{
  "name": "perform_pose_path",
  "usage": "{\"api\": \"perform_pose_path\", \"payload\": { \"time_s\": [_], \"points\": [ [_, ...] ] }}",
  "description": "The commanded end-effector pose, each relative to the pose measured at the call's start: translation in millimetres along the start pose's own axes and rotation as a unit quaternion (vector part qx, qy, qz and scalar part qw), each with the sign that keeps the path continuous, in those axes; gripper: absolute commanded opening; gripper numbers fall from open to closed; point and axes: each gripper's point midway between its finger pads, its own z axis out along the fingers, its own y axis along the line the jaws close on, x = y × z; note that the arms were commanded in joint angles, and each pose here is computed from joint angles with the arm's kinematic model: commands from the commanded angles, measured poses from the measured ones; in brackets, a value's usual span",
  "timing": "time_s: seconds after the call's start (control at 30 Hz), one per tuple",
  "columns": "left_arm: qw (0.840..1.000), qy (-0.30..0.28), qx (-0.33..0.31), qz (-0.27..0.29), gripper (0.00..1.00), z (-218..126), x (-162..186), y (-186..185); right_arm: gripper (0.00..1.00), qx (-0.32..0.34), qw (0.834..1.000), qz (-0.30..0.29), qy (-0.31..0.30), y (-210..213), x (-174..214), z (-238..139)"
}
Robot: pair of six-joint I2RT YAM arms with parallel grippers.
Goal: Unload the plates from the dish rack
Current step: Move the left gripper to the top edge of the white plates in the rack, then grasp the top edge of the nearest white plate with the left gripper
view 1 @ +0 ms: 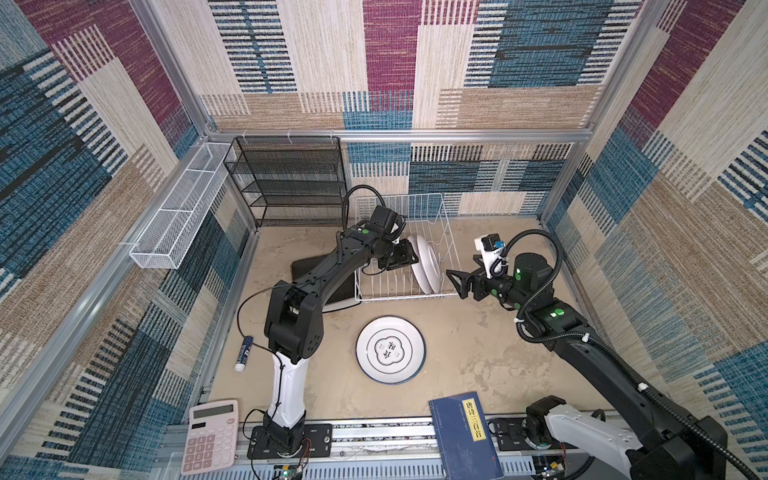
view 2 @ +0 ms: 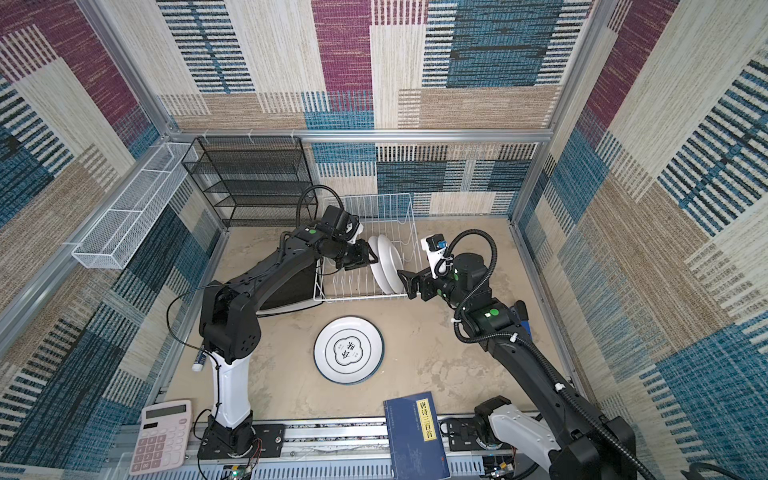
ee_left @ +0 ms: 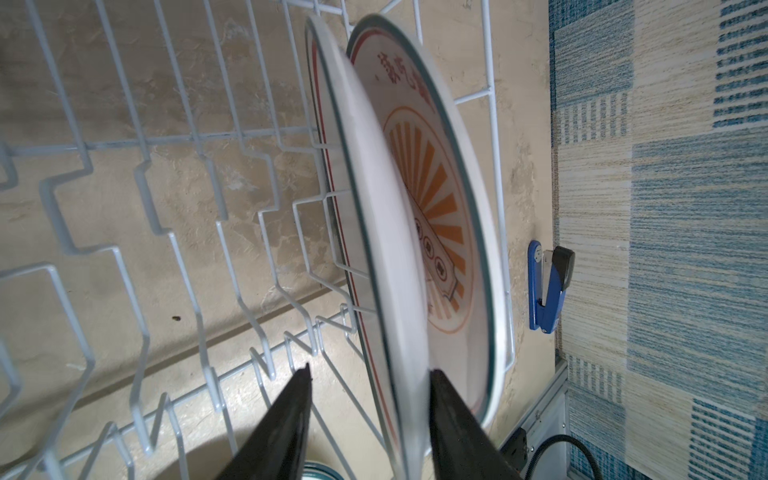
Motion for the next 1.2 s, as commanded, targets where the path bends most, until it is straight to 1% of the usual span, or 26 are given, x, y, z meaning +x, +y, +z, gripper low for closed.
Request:
{"api": "perform_pose_path", "payload": {
  "time_s": [0.0, 0.1, 0.33, 0.53, 0.67, 0.8, 1.03, 1.17],
  "points": [
    [1.0, -0.003, -0.01, -0.019, 0.45, 6, -3, 6, 0.99, 0.002, 1.0, 0.006, -0.012, 0, -6, -1],
    [0.999, 0.002, -0.009, -0.031, 0.42, 13, -2, 8, 0.99, 0.006, 1.0, 0.006, -0.01, -1, -4, -2],
    [0.999, 0.002, 0.0, -0.049, 0.33, 18, -1, 6, 0.99, 0.011, 1.0, 0.006, -0.01, -3, -4, -1],
    [0.999, 0.002, 0.013, -0.052, 0.26, 17, -1, -1, 0.99, 0.011, 1.0, 0.009, -0.009, -3, -7, -1],
    [0.998, 0.004, 0.023, -0.053, 0.23, 17, 1, -8, 0.99, 0.012, 1.0, 0.009, -0.01, -3, -8, -1],
    [0.998, 0.003, 0.031, -0.057, 0.15, 16, 0, -13, 0.99, 0.011, 1.0, 0.012, -0.01, -3, -9, -1],
    [0.997, -0.001, 0.047, -0.055, 0.09, 12, 0, -25, 0.99, 0.01, 1.0, 0.016, -0.011, -3, -9, 0],
    [0.997, -0.006, 0.051, -0.055, 0.03, 8, -2, -28, 0.99, 0.012, 1.0, 0.017, -0.008, -4, -8, 1]
  ]
}}
